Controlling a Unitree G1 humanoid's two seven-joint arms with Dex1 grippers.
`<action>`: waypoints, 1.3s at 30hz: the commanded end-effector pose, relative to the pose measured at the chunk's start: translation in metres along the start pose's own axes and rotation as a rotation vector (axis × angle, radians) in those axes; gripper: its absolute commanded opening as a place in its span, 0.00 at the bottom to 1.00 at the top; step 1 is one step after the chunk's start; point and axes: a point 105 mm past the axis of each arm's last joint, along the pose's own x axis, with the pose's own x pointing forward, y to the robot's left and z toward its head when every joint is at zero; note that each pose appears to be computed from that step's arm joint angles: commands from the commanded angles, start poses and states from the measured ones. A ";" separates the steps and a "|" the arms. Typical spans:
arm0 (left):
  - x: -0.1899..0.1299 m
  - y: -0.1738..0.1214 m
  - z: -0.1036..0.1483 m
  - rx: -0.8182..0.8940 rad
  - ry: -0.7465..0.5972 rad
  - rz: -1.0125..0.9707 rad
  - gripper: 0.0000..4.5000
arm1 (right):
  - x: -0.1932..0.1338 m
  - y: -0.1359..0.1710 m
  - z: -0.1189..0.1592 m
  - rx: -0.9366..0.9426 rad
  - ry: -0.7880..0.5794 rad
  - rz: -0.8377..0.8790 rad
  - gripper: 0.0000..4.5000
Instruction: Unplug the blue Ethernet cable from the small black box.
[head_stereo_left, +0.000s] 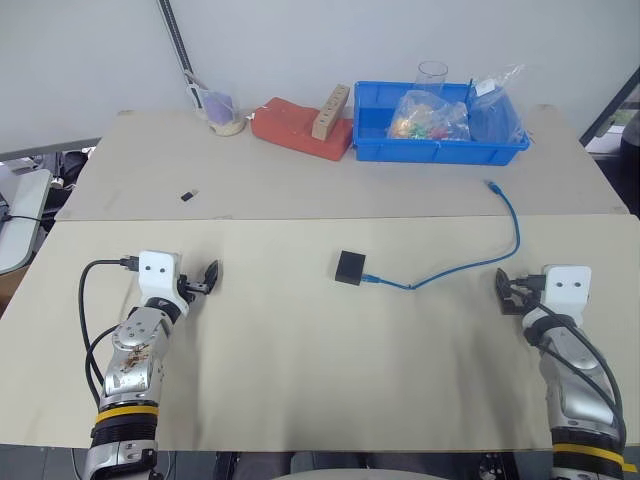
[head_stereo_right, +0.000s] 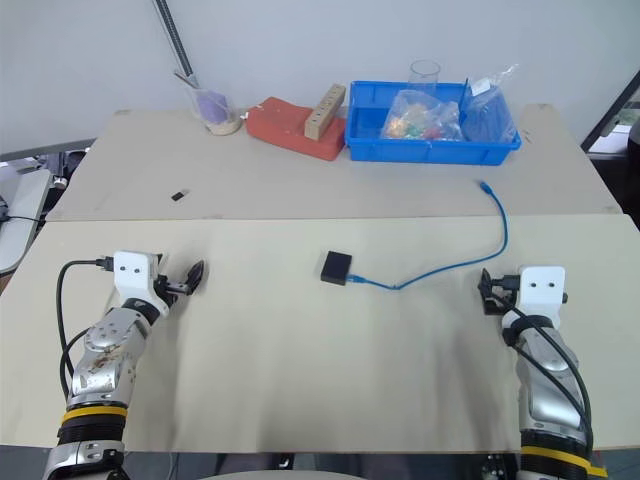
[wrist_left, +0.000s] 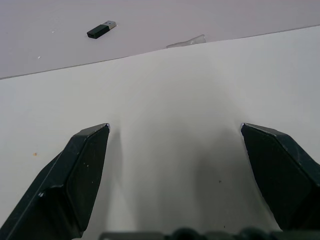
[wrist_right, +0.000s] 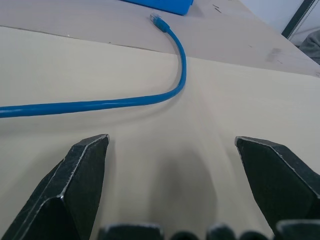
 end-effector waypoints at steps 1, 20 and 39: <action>0.001 0.004 0.014 0.015 -0.033 -0.006 0.99 | 0.000 -0.006 0.019 -0.022 -0.052 -0.006 1.00; -0.069 -0.144 0.103 0.337 -0.099 -1.307 0.99 | -0.024 0.122 0.083 -0.239 0.066 1.253 1.00; -0.075 -0.132 0.116 0.396 -0.155 -1.218 1.00 | 0.011 0.190 0.065 -0.321 0.038 1.404 0.66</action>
